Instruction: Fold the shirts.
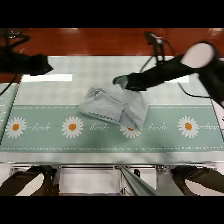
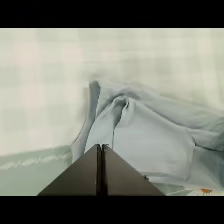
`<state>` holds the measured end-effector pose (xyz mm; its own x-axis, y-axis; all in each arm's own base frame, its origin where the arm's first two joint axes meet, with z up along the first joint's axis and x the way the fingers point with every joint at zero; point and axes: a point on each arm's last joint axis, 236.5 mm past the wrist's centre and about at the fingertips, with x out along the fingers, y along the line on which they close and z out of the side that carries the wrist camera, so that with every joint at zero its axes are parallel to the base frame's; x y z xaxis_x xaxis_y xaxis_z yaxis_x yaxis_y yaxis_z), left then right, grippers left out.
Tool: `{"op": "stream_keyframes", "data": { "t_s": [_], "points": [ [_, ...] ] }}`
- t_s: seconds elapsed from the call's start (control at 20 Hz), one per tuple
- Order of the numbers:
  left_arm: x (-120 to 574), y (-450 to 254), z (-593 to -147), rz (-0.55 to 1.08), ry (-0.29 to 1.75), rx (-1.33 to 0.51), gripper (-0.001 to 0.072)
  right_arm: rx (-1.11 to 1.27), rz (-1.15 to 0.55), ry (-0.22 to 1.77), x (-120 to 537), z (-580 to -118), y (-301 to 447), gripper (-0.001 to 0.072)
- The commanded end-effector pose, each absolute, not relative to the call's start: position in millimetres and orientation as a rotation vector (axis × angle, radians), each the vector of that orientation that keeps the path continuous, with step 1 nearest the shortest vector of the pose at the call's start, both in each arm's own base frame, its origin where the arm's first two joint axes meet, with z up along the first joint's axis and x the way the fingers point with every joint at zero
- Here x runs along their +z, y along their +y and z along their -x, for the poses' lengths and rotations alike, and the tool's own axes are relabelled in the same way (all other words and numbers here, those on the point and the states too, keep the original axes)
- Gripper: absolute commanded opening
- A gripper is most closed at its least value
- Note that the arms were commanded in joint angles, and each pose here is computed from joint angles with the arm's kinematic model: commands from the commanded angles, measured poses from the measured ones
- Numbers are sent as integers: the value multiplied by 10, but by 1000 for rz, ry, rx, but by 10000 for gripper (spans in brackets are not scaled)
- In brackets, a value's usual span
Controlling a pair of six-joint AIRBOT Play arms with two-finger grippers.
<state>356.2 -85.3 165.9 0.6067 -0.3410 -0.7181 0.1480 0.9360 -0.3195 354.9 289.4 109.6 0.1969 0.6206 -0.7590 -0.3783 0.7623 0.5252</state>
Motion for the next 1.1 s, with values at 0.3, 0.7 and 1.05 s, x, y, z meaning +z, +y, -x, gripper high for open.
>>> {"op": "stream_keyframes", "data": {
  "t_s": [0.3,0.7,1.05],
  "points": [
    [299,-826,-2333,465,958,-189,25,897,-330,1350,121,-3830,4570,441],
    [171,-802,-2425,485,970,-165,25,697,-199,1472,823,-4135,2195,627],
    [173,-799,-2436,486,965,-164,25,2,-470,1210,259,-3675,413,627]
  ]
}}
